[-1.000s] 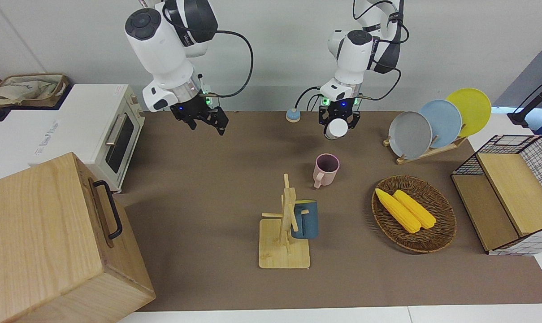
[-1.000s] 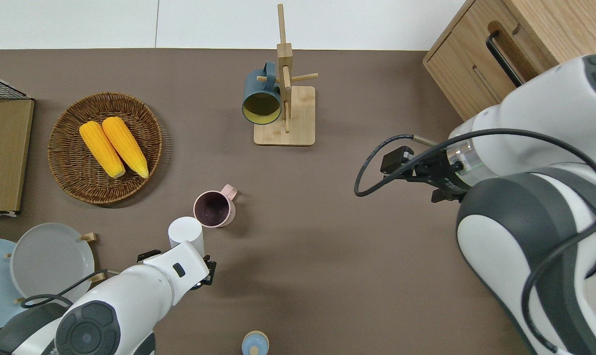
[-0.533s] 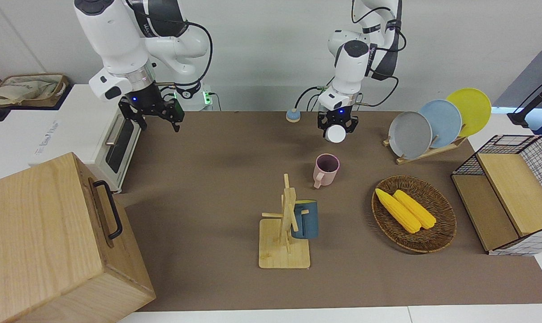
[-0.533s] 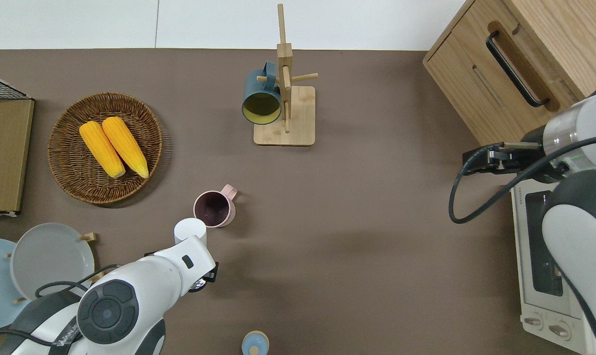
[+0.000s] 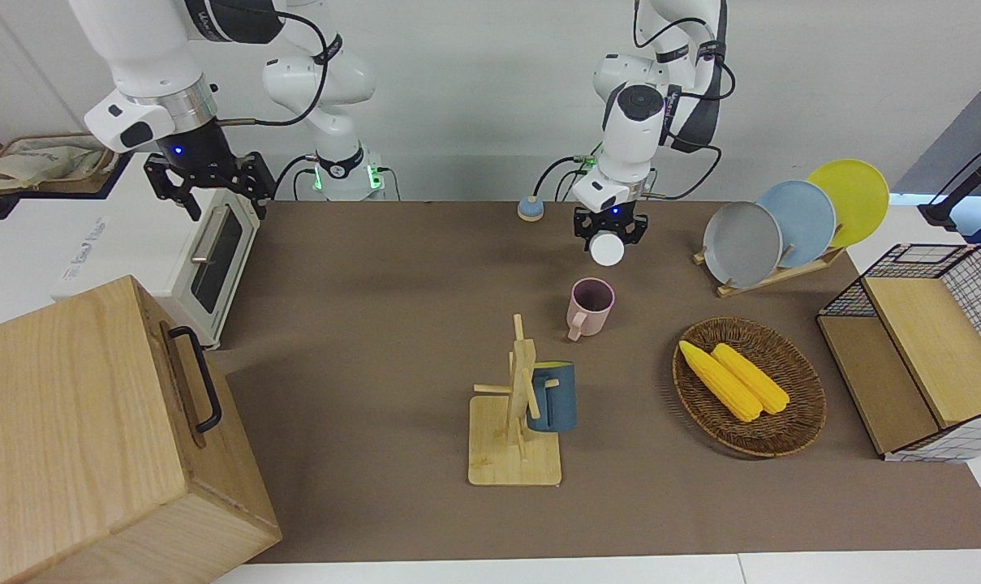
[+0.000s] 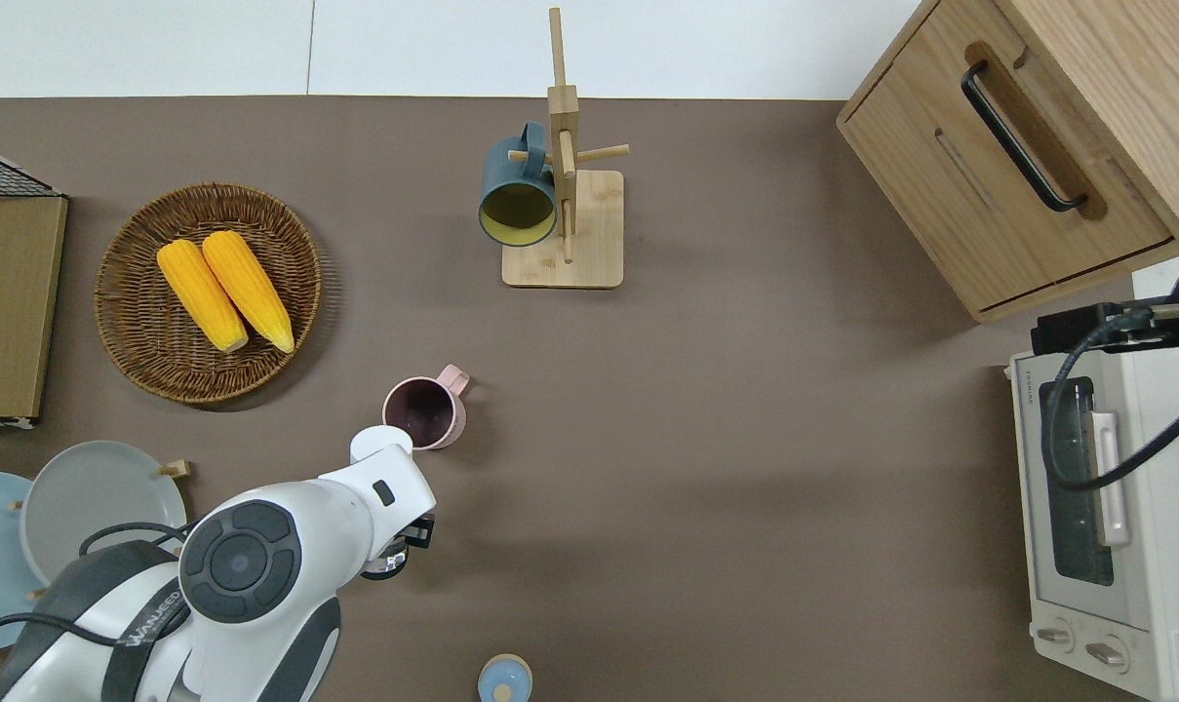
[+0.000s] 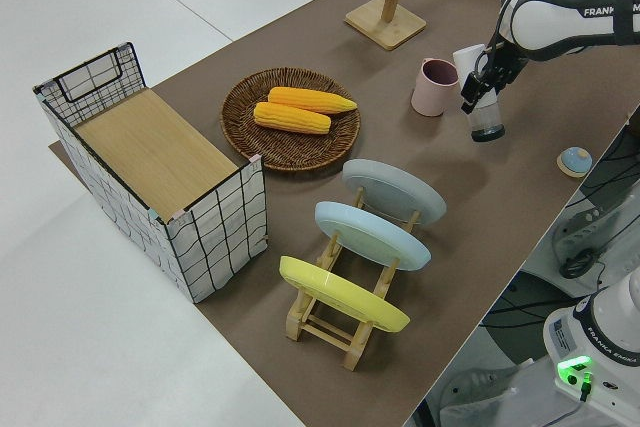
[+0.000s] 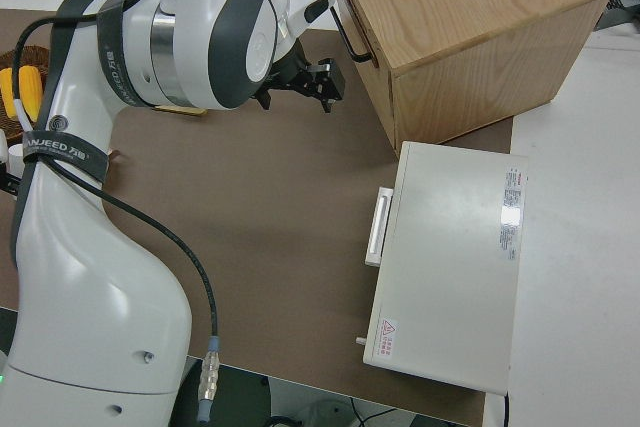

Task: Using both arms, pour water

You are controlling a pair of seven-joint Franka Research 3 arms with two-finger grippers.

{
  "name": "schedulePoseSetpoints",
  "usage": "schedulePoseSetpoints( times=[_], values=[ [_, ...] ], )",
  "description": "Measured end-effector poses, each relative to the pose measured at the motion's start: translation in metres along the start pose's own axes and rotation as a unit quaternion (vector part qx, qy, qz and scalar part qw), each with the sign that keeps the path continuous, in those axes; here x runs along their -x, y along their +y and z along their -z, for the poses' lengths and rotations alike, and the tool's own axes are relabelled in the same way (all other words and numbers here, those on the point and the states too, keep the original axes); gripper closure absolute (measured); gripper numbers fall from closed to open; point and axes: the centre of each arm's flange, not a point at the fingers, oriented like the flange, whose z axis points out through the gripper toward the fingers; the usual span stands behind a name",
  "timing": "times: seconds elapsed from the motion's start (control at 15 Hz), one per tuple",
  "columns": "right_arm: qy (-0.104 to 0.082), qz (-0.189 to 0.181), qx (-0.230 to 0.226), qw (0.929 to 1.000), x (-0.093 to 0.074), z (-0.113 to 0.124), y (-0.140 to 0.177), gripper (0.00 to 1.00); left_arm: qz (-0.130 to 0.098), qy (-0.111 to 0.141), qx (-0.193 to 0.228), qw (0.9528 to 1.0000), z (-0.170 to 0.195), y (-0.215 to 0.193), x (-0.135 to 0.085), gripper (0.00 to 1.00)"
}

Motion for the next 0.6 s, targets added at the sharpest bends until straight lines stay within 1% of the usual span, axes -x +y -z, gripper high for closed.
schedulePoseSetpoints(
  times=[0.13,0.2,0.4,0.6],
  values=[
    [0.000,0.002,0.000,1.0000,0.000,0.000,-0.003,0.00,-0.001,-0.006,-0.001,1.0000,-0.001,0.001,-0.005,0.35],
    [0.000,0.005,0.000,1.0000,0.000,0.000,-0.006,0.00,-0.002,-0.013,-0.003,0.9999,-0.003,0.002,-0.008,0.35],
    [0.002,0.007,0.000,1.0000,0.000,0.002,-0.007,0.00,-0.005,-0.044,-0.010,0.9990,-0.003,0.003,-0.018,0.35],
    [0.012,0.008,-0.001,0.9999,0.002,0.013,-0.008,0.00,-0.007,-0.071,-0.015,0.9973,0.002,0.004,-0.030,0.35]
  ],
)
